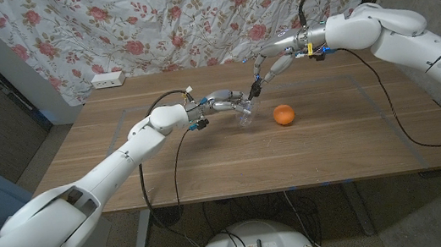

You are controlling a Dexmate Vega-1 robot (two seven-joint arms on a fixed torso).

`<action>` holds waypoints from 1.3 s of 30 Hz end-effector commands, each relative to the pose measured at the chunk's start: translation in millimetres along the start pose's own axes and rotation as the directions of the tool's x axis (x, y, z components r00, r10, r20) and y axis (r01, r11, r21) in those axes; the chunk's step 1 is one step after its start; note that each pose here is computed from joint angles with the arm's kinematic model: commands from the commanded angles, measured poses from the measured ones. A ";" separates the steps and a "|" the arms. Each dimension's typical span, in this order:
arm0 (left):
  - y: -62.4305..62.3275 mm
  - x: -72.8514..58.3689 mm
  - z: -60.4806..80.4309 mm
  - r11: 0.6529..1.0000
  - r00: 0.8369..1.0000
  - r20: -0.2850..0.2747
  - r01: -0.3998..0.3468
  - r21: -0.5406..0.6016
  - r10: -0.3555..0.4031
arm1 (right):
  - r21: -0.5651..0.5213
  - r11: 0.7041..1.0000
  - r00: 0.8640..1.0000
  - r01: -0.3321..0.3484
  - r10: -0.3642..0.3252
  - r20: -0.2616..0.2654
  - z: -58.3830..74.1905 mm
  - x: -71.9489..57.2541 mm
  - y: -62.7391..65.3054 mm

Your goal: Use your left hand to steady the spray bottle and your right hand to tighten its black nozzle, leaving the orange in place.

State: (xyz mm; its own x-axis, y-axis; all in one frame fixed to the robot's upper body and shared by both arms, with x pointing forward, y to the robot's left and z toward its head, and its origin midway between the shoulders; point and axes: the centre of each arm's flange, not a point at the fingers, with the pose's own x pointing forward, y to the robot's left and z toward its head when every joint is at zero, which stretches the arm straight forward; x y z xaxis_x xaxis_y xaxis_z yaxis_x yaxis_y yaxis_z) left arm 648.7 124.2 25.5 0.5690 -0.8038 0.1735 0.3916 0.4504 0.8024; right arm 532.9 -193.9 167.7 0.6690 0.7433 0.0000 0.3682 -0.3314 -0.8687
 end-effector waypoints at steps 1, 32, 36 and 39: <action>3.3 0.1 -0.8 1.000 1.000 -0.001 0.000 0.001 0.000 | 0.052 0.999 1.000 -0.016 0.016 0.008 -2.8 5.7 -1.3; 2.1 -1.8 -0.1 1.000 1.000 -0.005 0.002 0.006 -0.002 | 0.077 0.997 0.988 0.016 -0.005 -0.151 9.9 7.2 0.1; 2.0 -1.9 0.1 1.000 1.000 -0.006 0.002 0.007 -0.002 | 0.082 0.997 0.986 0.011 0.003 -0.166 12.1 8.5 0.0; 2.1 -1.9 0.4 1.000 1.000 -0.005 0.002 0.007 -0.002 | 0.084 0.996 0.983 0.009 0.007 -0.181 14.5 9.9 -0.6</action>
State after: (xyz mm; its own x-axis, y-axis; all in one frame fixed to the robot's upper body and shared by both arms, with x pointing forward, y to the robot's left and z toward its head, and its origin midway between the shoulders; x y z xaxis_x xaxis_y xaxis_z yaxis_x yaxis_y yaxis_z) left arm 648.7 126.5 28.2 0.5702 -0.8035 0.1710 0.3868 0.4462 0.8070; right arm 534.7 -184.4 164.7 0.7402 0.6707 0.0481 0.3171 -0.2851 -0.9045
